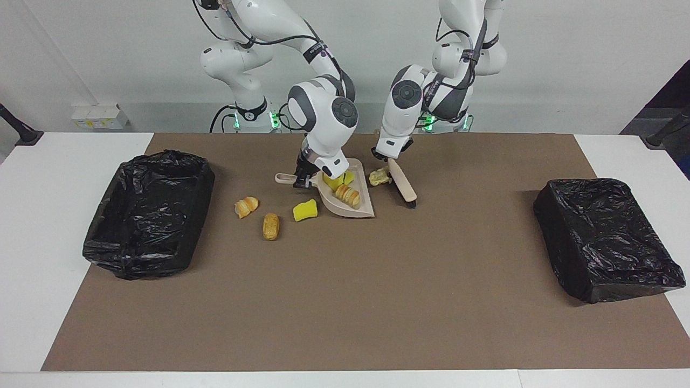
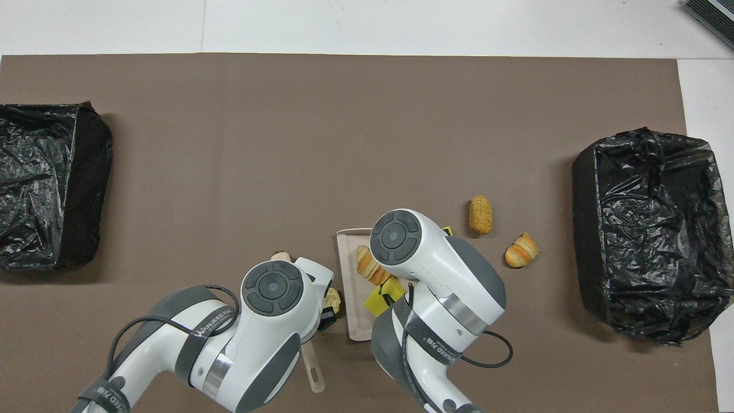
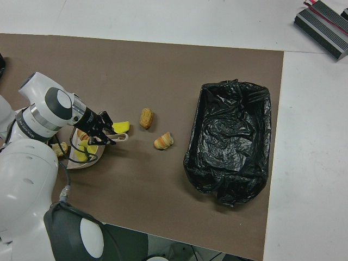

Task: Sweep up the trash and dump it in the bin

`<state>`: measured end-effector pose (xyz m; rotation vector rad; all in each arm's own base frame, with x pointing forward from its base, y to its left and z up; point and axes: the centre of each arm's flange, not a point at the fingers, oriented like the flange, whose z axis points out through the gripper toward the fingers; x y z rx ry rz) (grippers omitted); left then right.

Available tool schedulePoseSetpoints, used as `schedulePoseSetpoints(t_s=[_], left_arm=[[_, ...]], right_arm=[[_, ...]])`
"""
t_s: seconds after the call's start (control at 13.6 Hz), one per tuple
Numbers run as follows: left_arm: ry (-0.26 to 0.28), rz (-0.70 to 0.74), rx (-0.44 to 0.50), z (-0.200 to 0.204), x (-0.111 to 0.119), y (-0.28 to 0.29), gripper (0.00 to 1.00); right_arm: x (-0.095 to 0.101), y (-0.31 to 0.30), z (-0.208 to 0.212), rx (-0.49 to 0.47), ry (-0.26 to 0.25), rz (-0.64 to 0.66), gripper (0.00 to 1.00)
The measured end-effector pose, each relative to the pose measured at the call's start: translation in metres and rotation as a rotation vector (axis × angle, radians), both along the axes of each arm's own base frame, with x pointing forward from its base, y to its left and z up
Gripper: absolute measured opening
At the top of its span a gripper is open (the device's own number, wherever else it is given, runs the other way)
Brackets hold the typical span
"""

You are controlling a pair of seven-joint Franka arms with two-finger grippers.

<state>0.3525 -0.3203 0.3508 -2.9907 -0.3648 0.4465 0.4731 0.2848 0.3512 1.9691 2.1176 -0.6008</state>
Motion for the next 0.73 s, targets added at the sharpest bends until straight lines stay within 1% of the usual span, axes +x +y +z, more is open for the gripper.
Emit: schedulePoseSetpoints(t_s=[0.07, 0.37, 0.59, 0.73], left_arm=[[0.009, -0.020, 0.004, 0.001, -0.002, 0.002, 0.25], [0.005, -0.043, 0.003, 0.001, -0.004, 0.003, 0.25], [-0.040, -0.051, -0.026, 0.003, -0.003, -0.005, 0.25], [-0.084, -0.074, -0.058, 0.006, -0.008, -0.019, 0.25]], right_arm=[[0.000, -0.001, 0.000, 0.001, -0.001, -0.001, 0.31], [0.002, -0.002, -0.002, 0.007, -0.006, -0.003, 0.31], [0.001, -0.003, -0.003, 0.005, -0.009, -0.011, 0.31], [0.001, -0.003, -0.002, 0.005, -0.012, -0.019, 0.31]])
